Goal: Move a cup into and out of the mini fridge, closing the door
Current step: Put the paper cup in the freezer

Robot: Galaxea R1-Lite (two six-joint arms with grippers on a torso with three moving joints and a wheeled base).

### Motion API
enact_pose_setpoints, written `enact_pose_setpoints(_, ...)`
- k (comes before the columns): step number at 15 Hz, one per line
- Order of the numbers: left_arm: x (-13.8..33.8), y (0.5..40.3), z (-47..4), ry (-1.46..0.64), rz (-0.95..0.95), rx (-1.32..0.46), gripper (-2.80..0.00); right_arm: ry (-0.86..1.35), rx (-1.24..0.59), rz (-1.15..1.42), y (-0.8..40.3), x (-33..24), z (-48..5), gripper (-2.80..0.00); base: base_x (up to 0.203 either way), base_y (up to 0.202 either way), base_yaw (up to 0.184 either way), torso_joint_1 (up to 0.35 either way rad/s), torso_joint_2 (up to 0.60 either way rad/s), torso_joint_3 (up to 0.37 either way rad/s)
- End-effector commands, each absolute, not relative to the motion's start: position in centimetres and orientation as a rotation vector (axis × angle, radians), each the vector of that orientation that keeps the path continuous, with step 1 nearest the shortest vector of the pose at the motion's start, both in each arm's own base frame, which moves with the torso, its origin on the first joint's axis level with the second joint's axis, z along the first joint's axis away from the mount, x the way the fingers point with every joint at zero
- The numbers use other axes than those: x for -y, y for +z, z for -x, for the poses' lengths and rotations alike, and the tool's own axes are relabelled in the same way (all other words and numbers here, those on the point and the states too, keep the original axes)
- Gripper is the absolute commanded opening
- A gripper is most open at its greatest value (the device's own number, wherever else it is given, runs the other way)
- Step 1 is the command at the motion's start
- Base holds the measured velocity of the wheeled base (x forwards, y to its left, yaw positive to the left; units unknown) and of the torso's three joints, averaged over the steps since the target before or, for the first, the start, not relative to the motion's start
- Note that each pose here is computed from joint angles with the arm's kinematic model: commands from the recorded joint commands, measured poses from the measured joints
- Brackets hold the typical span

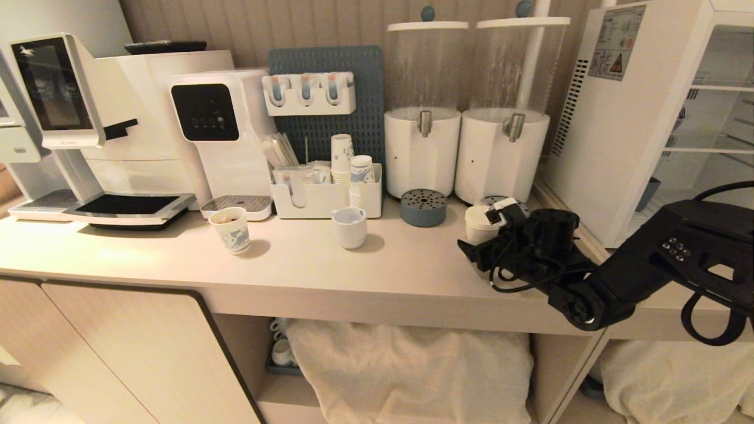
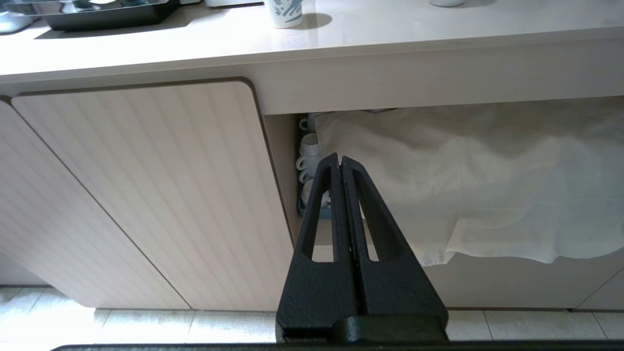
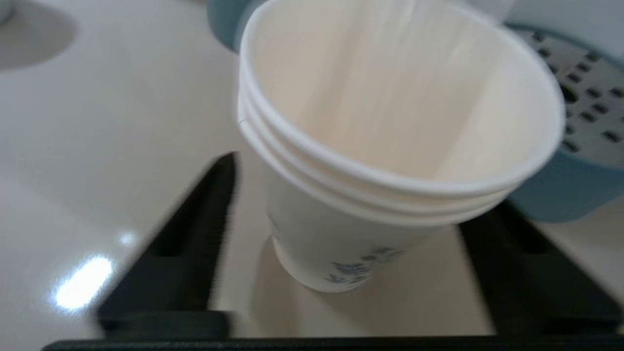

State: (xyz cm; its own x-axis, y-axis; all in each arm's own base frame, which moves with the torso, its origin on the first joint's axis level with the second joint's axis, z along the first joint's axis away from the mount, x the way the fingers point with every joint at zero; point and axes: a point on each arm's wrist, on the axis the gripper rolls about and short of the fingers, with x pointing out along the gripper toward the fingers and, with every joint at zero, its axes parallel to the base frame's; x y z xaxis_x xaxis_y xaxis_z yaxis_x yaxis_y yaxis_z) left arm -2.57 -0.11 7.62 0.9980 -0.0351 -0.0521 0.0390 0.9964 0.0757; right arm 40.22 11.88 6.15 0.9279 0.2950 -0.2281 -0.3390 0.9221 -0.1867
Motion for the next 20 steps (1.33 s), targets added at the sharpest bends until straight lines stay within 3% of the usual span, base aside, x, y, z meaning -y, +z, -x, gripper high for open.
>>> enact_pose_setpoints(1, 0.1, 7.6, 2.6, -0.037, -0.078, -0.052, -2.80, 0.337, -0.217, 0.230, 6.3, -12.1, -40.1, -2.80, 0.000, 0.000, 0.000, 0.000, 0.00, 0.000)
enact_pose_setpoints(5, 0.1, 7.6, 2.6, -0.037, -0.082, -0.052, -2.80, 0.344, -0.225, 0.211, 7.5, -11.8, -39.0, -2.80, 0.000, 0.000, 0.000, 0.000, 0.00, 0.000)
enact_pose_setpoints(11, 0.1, 7.6, 2.6, -0.038, -0.083, -0.052, -2.80, 0.352, -0.148, 0.169, 14.6, -9.6, -31.8, -2.80, 0.000, 0.000, 0.000, 0.000, 0.00, 0.000)
enact_pose_setpoints(15, 0.1, 7.6, 2.6, -0.037, -0.083, -0.051, -2.80, 0.338, -0.050, 0.150, 21.1, -7.3, -24.0, -2.80, 0.000, 0.000, 0.000, 0.000, 0.00, 0.000)
enact_pose_setpoints(18, 0.1, 7.6, 2.6, -0.037, -0.075, -0.052, -2.80, 0.256, 0.074, 0.123, 26.6, -4.1, -13.9, -2.80, 0.000, 0.000, 0.000, 0.000, 0.00, 0.000)
enact_pose_setpoints(20, 0.1, 7.6, 2.6, -0.037, -0.075, -0.052, -2.80, 0.204, 0.109, 0.081, 27.8, -1.8, -6.5, -2.80, 0.000, 0.000, 0.000, 0.000, 0.00, 0.000)
